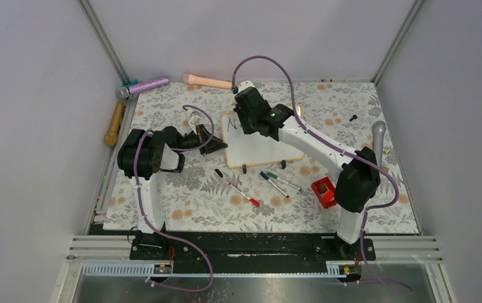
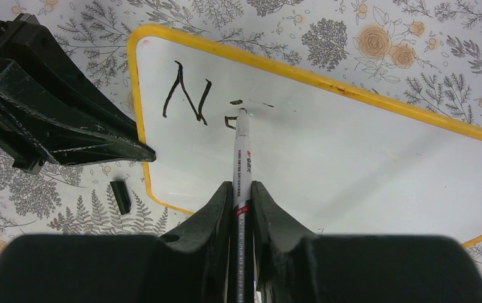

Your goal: Write a sentence on the whiteboard

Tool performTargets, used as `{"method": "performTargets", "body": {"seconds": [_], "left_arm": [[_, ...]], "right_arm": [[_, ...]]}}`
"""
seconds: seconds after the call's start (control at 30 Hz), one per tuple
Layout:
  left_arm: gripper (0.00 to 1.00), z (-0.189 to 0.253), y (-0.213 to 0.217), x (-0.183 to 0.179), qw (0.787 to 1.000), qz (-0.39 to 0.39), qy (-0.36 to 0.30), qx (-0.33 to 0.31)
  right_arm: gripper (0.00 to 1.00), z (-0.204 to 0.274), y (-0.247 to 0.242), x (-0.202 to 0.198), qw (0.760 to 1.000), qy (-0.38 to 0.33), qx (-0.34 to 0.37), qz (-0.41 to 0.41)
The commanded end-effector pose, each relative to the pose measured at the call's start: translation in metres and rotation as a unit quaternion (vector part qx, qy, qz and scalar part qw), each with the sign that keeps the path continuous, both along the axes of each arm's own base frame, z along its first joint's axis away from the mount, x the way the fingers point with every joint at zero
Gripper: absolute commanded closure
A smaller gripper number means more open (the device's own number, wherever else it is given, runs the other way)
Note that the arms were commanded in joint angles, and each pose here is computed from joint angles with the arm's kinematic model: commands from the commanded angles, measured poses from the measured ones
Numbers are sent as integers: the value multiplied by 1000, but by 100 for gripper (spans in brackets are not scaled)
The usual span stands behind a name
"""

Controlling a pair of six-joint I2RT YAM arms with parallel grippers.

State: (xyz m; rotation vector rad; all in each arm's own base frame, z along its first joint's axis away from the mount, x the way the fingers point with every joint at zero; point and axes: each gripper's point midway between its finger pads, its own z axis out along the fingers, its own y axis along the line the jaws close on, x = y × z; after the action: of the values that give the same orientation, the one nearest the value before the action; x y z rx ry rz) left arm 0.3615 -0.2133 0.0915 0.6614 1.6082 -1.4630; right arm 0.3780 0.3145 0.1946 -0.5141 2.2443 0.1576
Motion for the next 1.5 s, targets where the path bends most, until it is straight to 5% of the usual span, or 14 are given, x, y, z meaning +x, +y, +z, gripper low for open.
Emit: {"method": "performTargets", "body": {"seconds": [0.0,1.47], "left_arm": [[100,-4,-6,-18,998,-47,-37,12],[100,-4,-6,-18,998,-47,-37,12]], "right_arm": [[100,18,-1,14,1000,-26,3,-11],[100,-2,4,2,1000,14,5,10]]}}
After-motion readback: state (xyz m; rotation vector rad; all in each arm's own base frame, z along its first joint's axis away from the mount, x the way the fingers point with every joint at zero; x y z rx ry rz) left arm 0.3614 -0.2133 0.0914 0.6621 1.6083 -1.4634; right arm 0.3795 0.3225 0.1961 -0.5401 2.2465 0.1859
